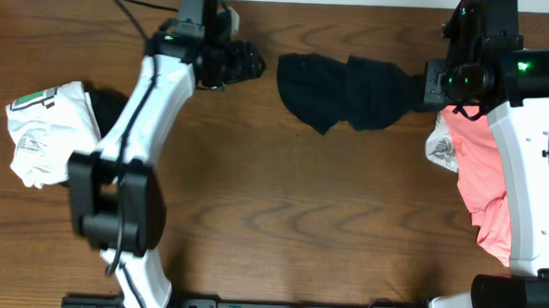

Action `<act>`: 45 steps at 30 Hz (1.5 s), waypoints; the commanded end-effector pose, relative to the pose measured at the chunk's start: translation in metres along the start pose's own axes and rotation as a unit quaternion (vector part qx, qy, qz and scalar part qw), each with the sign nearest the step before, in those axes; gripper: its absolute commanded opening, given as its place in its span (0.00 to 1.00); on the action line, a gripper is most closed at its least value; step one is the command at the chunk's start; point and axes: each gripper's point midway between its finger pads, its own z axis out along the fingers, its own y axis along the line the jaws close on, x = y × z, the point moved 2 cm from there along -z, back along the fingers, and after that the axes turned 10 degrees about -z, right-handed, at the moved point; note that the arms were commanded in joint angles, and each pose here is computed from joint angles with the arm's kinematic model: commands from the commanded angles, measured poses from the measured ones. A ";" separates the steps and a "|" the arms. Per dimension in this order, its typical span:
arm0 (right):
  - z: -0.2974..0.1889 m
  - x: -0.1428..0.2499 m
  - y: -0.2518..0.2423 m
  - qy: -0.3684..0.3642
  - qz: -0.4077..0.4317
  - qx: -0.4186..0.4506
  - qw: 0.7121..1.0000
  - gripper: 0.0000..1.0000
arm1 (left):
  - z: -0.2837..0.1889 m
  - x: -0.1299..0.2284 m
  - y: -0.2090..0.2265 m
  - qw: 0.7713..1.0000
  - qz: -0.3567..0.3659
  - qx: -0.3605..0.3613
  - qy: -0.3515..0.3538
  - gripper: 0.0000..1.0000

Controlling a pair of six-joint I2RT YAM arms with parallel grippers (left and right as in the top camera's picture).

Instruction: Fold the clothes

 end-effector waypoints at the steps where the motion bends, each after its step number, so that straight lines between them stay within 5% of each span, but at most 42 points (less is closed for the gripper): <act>1: 0.003 0.003 -0.005 0.009 -0.004 0.006 1.000 0.01 | 0.039 0.010 0.006 0.998 -0.004 0.042 0.048 0.71; 10: 0.003 0.005 -0.005 0.013 -0.004 0.006 1.000 0.01 | 0.105 0.019 0.021 0.990 -0.040 0.097 0.091 0.71; 27: 0.003 0.007 -0.005 0.018 -0.005 0.006 1.000 0.01 | 0.150 0.046 0.010 0.988 -0.024 0.101 0.110 0.70; 34: 0.003 0.008 -0.005 0.019 -0.005 0.006 1.000 0.01 | 0.151 0.047 0.006 0.988 -0.023 0.104 0.109 0.43; 40: 0.003 0.008 -0.005 0.019 -0.005 0.006 1.000 0.01 | 0.151 0.047 0.006 0.988 -0.023 0.104 0.110 0.07; 45: 0.003 0.008 -0.005 0.019 -0.005 0.006 1.000 0.01 | 0.144 0.050 0.005 0.988 -0.028 0.098 0.118 0.06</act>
